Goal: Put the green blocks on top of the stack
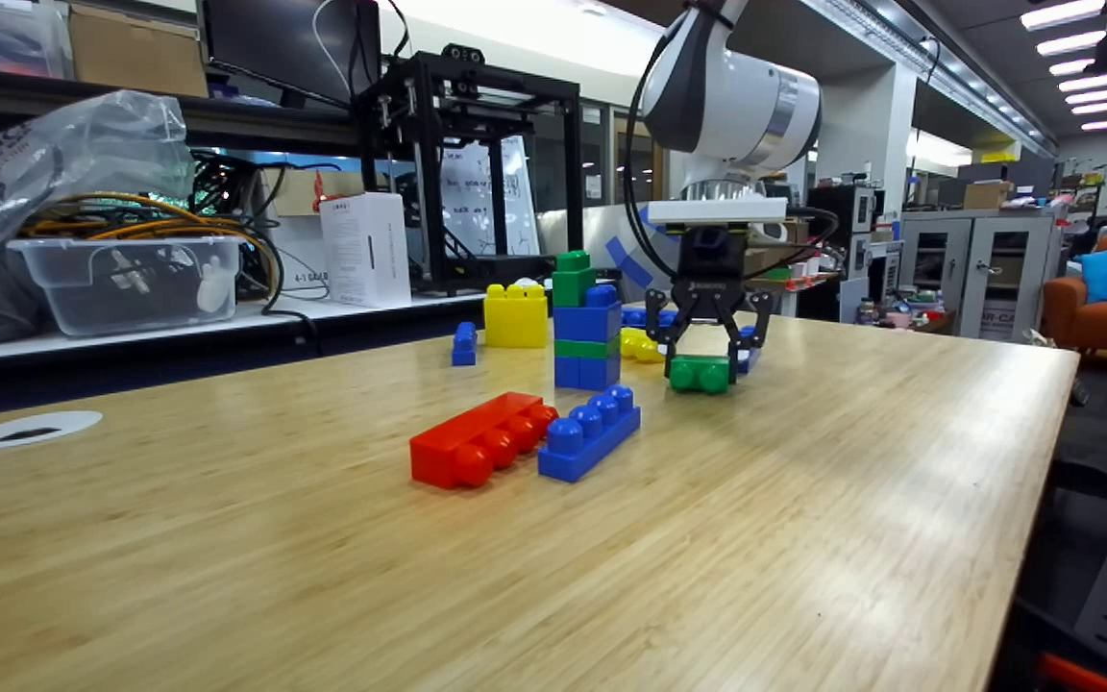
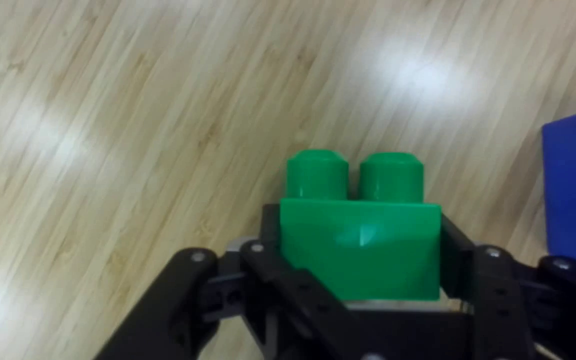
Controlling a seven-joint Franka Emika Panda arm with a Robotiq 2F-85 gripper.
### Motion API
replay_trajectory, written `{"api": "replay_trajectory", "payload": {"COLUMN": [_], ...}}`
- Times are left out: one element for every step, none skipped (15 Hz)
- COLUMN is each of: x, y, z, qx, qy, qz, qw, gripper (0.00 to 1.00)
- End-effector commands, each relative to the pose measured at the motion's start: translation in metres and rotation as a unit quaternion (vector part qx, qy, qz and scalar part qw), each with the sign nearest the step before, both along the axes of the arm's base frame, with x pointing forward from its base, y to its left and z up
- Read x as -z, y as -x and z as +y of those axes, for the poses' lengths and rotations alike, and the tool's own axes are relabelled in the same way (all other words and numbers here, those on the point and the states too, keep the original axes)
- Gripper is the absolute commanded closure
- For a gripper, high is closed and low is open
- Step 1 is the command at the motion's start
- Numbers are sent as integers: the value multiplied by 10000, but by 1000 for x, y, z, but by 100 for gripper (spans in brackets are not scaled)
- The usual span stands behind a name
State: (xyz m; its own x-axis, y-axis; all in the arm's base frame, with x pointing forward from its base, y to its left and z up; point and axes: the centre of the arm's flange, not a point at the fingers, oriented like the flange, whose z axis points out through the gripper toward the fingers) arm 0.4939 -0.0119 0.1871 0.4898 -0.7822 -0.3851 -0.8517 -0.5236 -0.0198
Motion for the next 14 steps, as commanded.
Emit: {"api": "replay_trajectory", "payload": {"x": [-3, -5, -6, -7, -8, -9, -11, -15, -19, -27, -35, -45, -56, -68], "y": [1, 3, 3, 3, 3, 4, 4, 6, 7, 9, 12, 14, 18, 24], "z": [-2, -2, -3, -3, -4, -4, -4, -3, -3, 0, 3, 7, 11, 18], "qx": [898, 860, 964, 1044, 1101, 1112, 1056, 995, 923, 757, 575, 369, 90, -196], "qy": [-289, -266, -278, -241, -220, -176, -144, -122, -100, 27, 106, 279, 433, 645], "qz": [160, 152, 146, 157, 160, 194, 176, 185, 176, 106, 49, -67, -165, -283], "qw": [9954, 9958, 9949, 9941, 9935, 9935, 9942, 9948, 9955, 9971, 9983, 9989, 9989, 9973], "gripper": [55, 8, 7, 2, 0, 0, 0, 0, 0, 0, 0, 0, 0, 0]}}
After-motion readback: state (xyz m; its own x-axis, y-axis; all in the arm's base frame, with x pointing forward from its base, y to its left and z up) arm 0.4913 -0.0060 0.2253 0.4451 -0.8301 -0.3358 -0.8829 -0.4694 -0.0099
